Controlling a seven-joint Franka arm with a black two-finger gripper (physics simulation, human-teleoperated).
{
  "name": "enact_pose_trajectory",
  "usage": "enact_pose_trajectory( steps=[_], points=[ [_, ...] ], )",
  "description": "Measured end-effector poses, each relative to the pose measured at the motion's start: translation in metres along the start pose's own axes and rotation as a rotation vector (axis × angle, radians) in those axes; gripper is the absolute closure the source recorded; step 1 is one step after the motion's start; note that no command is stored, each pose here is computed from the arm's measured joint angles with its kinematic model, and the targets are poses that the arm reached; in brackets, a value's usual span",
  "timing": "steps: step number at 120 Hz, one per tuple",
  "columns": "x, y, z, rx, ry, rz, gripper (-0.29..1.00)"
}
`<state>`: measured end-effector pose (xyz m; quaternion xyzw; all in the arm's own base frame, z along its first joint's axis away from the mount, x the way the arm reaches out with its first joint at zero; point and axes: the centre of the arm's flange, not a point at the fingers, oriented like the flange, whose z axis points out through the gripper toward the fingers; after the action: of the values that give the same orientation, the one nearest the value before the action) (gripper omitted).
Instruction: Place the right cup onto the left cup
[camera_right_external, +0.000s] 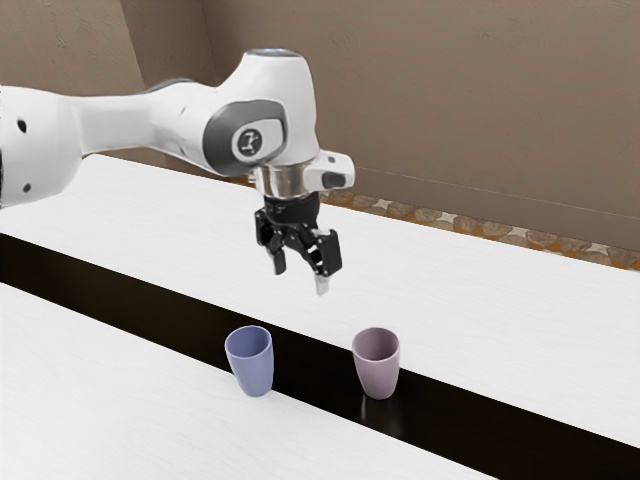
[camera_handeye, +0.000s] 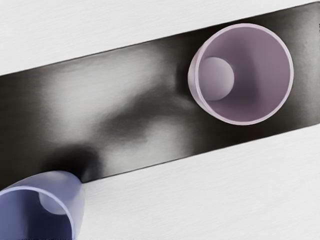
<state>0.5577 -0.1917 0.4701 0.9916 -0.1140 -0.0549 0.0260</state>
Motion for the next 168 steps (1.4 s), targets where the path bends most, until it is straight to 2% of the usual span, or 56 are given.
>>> enact_pose_trajectory(
  steps=[69, 122, 168],
  points=[
    [0.025, 0.042, 0.056, -0.015, -0.014, -0.115, 0.02],
    [0.059, 0.036, 0.086, -0.021, 0.004, -0.186, 0.02],
    [0.066, 0.031, 0.113, -0.016, -0.025, -0.209, 0.02]
  ],
)
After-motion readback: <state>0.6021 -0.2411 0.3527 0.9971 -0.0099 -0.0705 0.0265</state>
